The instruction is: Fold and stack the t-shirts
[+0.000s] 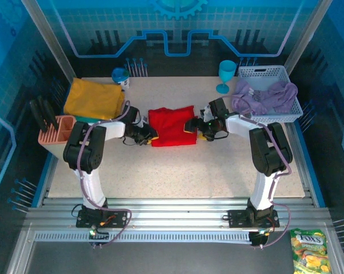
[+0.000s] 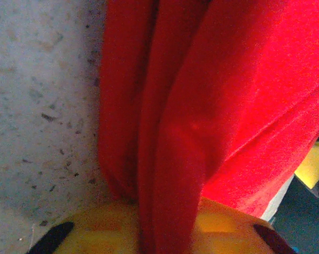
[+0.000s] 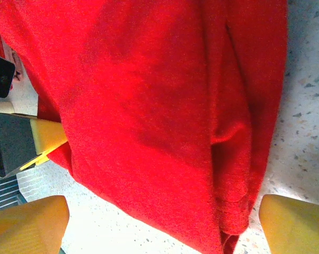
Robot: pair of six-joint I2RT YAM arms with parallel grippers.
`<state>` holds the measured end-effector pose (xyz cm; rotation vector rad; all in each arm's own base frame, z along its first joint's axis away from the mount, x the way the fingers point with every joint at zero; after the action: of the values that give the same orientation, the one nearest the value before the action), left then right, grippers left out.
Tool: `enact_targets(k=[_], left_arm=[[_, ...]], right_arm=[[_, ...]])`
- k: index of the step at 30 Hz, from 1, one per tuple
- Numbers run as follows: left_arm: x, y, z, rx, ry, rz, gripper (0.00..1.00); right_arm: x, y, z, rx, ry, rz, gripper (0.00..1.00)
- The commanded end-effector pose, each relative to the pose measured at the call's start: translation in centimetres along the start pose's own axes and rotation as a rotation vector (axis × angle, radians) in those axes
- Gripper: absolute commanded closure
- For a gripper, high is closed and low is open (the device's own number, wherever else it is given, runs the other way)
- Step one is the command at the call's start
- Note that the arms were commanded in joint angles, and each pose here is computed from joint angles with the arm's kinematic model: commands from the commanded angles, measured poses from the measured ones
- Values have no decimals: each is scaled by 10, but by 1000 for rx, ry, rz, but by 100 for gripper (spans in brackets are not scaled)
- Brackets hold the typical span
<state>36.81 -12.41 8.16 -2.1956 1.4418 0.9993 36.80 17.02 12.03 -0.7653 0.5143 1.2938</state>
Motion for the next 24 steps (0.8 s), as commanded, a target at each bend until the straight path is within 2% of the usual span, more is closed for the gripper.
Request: enact_targets(k=[1, 3, 4, 5, 6, 10, 14, 16, 20, 24], left_arm=[[-1, 10, 5, -28, -21, 33, 87], [-6, 13, 6, -24, -51, 32, 86], [-9, 14, 5, -14, -57, 27, 77], [-14, 15, 4, -7, -70, 19, 59], [-20, 15, 3, -6, -88, 6, 52], [-53, 9, -19, 34, -56, -52, 36], [-82, 0, -60, 92, 24, -116, 37], [-86, -6, -78, 94, 101, -131, 41], [-70, -27, -104, 62, 232, -106, 49], [-45, -48, -107, 15, 294, -115, 56]], right_arm=[[-16, 4, -2, 17, 18, -23, 7], [-23, 3, 0, 10, 23, -39, 7], [-27, 2, 3, 3, 24, -47, 7], [-32, 1, 6, -4, 25, -54, 7], [-36, -1, 8, -7, 25, -61, 6], [-56, -14, 25, -26, 7, -105, 5], [-64, -30, 47, -10, -80, -141, 5], [-61, -39, 57, -3, -126, -165, 5], [-45, -59, 72, 22, -208, -187, 5], [-19, -76, 73, 80, -282, -205, 6]])
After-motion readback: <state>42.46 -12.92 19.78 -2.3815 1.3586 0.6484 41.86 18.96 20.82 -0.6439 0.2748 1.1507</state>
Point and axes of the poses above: each hand's point on the last joint's axis, 136 mm out from that joint toward the fingers, its own x axis out along the fingers, its own z axis along the line the jaws close on, y = z × x, the point moved 8 cm from there along -x, back along the fingers, and after that the axes turned 5 degrees about -x, right-handed, at the moved point
